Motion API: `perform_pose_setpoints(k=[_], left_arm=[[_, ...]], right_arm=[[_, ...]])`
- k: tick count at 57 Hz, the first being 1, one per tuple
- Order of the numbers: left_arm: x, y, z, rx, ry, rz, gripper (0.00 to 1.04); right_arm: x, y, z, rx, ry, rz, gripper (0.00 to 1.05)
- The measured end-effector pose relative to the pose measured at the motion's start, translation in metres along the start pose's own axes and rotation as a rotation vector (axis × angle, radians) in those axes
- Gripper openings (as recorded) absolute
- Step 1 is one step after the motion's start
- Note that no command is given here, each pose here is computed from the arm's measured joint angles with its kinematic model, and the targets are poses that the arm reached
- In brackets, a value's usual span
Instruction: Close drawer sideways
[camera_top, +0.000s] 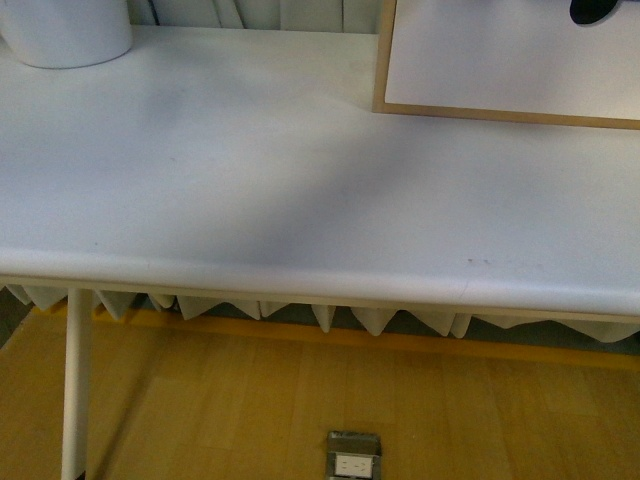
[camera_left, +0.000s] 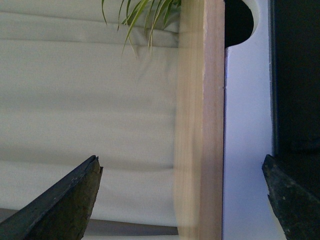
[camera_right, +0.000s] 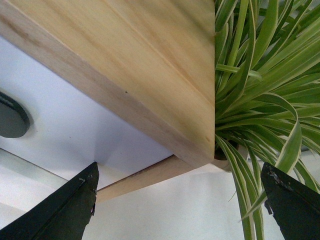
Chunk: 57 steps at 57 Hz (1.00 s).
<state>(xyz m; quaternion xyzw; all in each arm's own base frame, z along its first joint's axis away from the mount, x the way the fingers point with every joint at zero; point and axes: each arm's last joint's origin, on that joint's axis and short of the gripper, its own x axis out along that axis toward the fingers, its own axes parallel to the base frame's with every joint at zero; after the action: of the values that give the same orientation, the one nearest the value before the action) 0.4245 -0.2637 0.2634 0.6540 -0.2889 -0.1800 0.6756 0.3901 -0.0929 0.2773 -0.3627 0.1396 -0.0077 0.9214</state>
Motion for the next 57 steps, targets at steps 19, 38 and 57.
perform_pose_setpoints(k=[19, 38, 57], left_arm=[[-0.060, -0.009, -0.004, -0.022, 0.022, -0.030, 0.98], [-0.153, -0.002, -0.037, -0.340, 0.300, 0.035, 0.98], [-0.299, -0.001, -0.039, -0.689, 0.582, 0.183, 0.98]], right_arm=[[-0.055, -0.001, 0.009, 0.113, -0.060, 0.071, 0.95], [-0.149, 0.010, 0.014, 0.250, -0.197, -0.040, 0.95], [-0.236, 0.064, -0.024, 0.447, -0.236, -0.150, 0.95]])
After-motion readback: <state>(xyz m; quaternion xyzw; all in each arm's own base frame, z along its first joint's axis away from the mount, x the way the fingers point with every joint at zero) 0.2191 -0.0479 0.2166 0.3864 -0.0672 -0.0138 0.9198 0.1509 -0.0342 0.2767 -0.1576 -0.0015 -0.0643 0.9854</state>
